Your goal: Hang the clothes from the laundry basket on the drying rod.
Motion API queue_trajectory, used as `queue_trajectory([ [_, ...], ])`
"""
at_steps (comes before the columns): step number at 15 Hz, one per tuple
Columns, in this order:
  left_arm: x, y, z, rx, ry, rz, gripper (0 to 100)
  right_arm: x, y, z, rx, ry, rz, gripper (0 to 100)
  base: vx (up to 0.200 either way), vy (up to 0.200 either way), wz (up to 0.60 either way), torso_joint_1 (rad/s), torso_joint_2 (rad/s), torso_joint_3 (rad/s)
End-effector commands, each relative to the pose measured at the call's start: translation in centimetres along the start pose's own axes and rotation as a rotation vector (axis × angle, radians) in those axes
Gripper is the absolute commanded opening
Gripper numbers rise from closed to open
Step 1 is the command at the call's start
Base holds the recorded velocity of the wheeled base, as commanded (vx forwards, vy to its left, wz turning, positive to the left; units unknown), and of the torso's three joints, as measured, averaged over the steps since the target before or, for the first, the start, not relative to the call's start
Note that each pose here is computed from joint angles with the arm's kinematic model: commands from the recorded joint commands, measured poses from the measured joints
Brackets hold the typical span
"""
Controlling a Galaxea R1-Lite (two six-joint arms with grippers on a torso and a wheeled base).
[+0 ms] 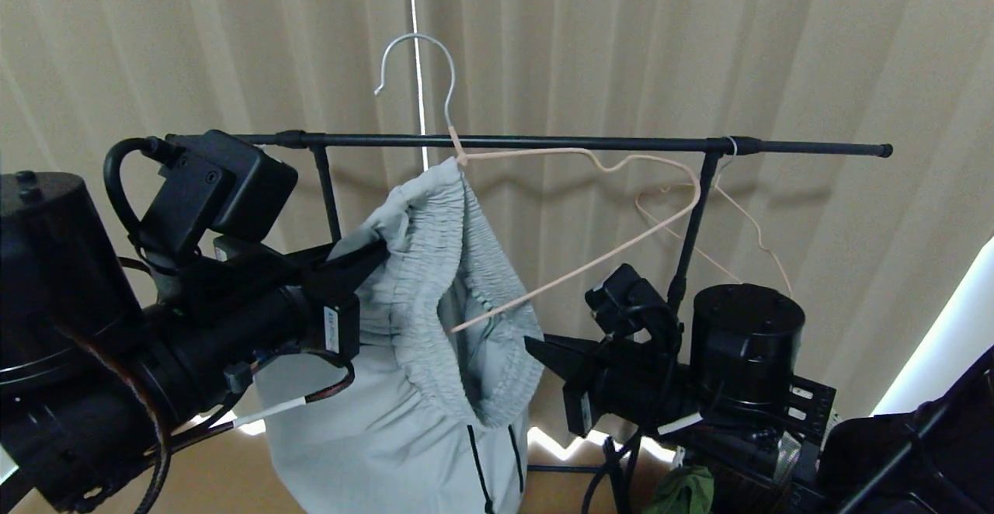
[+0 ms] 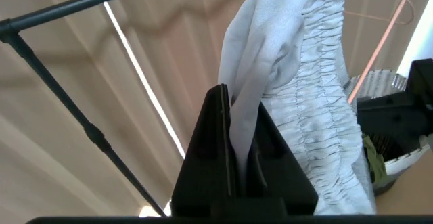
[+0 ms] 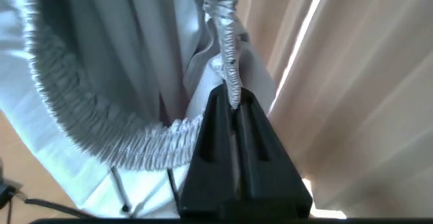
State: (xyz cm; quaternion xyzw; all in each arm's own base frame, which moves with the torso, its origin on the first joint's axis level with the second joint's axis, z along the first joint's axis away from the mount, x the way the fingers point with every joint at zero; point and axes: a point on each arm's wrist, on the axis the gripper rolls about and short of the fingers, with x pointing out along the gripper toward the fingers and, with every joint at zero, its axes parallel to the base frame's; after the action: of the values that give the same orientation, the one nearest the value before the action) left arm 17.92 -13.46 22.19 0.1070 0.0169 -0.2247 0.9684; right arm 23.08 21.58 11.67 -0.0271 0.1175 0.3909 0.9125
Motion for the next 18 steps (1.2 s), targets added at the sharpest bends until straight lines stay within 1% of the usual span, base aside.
queue_trajectory([
  [1, 0.0, 0.0, -0.1, 0.000, -0.001, 0.002, 0, -0.2, -0.6, 0.2, 0.004, -0.008, -0.020, 0, 0.000, 0.000, 0.00, 0.000, 0.00, 0.000],
  [3, -0.2, 0.1, -0.7, 0.019, 0.020, 0.006, 0, -0.7, -2.4, 0.6, 0.015, -0.023, -0.115, 0, 0.000, 0.000, 0.00, 0.000, 0.00, 0.000],
  [6, -0.3, 0.2, -1.1, 0.032, 0.033, 0.010, 0, -1.5, -6.3, 1.0, 0.040, -0.044, -0.238, 0, 0.000, 0.000, 0.00, 0.000, 0.00, 0.000],
  [7, -0.2, 0.4, -1.2, 0.037, 0.037, 0.021, 0, -1.8, -7.2, 1.1, 0.046, -0.050, -0.268, 0, 0.000, 0.000, 0.00, 0.000, 0.00, 0.000],
  [8, -0.2, 0.8, -1.4, 0.067, 0.046, 0.039, 0, -2.1, -8.1, 1.2, 0.051, -0.057, -0.296, 0, 0.000, 0.000, 0.00, 0.000, 0.00, 0.000],
  [9, -0.3, 1.4, -1.8, 0.125, 0.063, 0.064, 0, -2.4, -8.6, 1.5, 0.053, -0.066, -0.316, 0, 0.000, 0.000, 0.00, 0.000, 0.00, 0.000],
  [10, -0.5, 1.9, -2.1, 0.170, 0.071, 0.086, 0, -2.6, -8.9, 1.6, 0.054, -0.073, -0.326, 0, 0.000, 0.000, 0.00, 0.000, 0.00, 0.000],
  [11, -0.5, 1.9, -2.1, 0.170, 0.071, 0.086, 0, -2.6, -8.9, 1.6, 0.054, -0.073, -0.326, 0, 0.000, 0.000, 0.00, 0.000, 0.00, 0.000],
  [12, -0.7, 2.9, -2.8, 0.273, 0.074, 0.134, 0, -2.7, -9.5, 1.9, 0.054, -0.085, -0.343, 0, 0.000, 0.000, 0.00, 0.000, 0.00, 0.000],
  [15, -1.4, 3.9, -4.4, 0.433, 0.080, 0.189, 0, -2.6, -9.7, 2.3, 0.053, -0.096, -0.347, 0, 0.000, 0.000, 0.00, 0.000, 0.00, 0.000],
  [16, -1.7, 4.2, -4.9, 0.473, 0.091, 0.202, 0, -2.6, -9.7, 2.3, 0.052, -0.097, -0.346, 0, 0.000, 0.000, 0.00, 0.000, 0.00, 0.000],
  [18, -1.9, 4.5, -5.6, 0.510, 0.109, 0.197, 0, -2.6, -9.7, 2.4, 0.050, -0.100, -0.346, 0, 0.000, 0.000, 0.00, 0.000, 0.00, 0.000],
])
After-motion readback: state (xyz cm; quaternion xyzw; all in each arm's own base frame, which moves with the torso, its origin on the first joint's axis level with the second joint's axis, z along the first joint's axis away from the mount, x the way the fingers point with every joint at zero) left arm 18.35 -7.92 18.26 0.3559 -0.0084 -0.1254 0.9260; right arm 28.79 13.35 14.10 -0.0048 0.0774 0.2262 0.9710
